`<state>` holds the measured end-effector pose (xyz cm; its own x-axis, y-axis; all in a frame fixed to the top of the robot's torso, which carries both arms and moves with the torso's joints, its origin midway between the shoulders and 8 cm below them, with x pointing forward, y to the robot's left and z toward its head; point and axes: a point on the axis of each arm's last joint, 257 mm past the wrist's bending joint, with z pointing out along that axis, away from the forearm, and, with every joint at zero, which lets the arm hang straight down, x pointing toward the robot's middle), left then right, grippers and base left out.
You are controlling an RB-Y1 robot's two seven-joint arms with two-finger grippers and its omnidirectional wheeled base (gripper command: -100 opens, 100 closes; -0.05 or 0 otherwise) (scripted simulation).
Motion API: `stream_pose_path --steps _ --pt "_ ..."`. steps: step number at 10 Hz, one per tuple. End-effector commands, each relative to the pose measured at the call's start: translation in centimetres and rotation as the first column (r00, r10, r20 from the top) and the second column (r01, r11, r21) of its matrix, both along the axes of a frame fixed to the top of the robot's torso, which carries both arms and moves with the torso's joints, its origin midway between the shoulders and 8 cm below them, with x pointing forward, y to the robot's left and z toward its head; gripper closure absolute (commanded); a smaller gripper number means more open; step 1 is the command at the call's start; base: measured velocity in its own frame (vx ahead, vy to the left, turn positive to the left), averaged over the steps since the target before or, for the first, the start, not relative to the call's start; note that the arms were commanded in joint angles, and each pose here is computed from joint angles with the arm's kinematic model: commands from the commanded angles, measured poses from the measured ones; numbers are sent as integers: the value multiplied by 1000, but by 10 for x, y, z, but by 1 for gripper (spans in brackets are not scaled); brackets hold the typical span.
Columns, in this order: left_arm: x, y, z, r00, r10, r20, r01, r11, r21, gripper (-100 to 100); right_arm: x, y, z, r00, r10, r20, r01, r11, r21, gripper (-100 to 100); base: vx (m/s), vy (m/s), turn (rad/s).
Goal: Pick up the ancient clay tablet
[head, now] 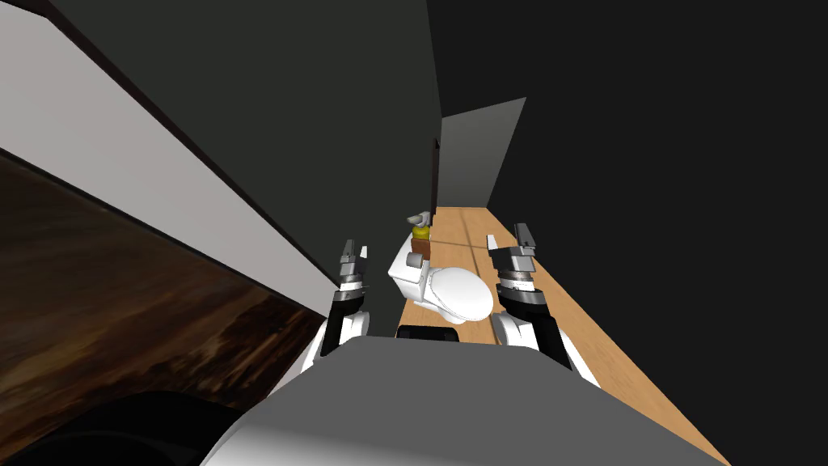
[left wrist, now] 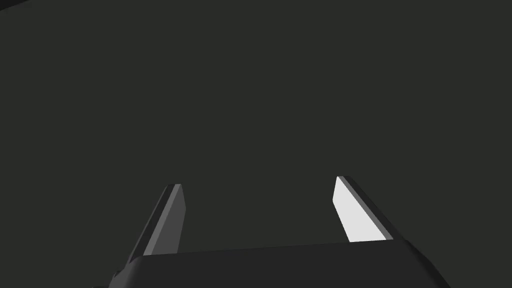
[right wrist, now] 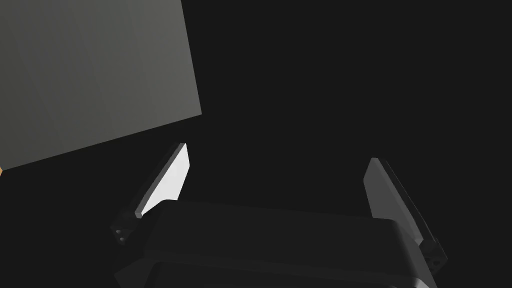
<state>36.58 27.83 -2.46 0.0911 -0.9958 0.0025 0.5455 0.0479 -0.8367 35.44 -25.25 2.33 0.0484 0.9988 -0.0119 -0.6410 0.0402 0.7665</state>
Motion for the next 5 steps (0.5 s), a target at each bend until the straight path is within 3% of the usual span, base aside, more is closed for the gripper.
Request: stream_pose_path --steps 1,5 --pt "15 -5 -9 999 -20 -43 22 999 36 -100 0 0 0 1000 0 0 0 1000 0 0 -13 -8 37" --pt "48 -10 -29 990 -34 -136 45 996 76 -100 0 0 0 1000 0 0 0 1000 0 0 -22 -22 27"
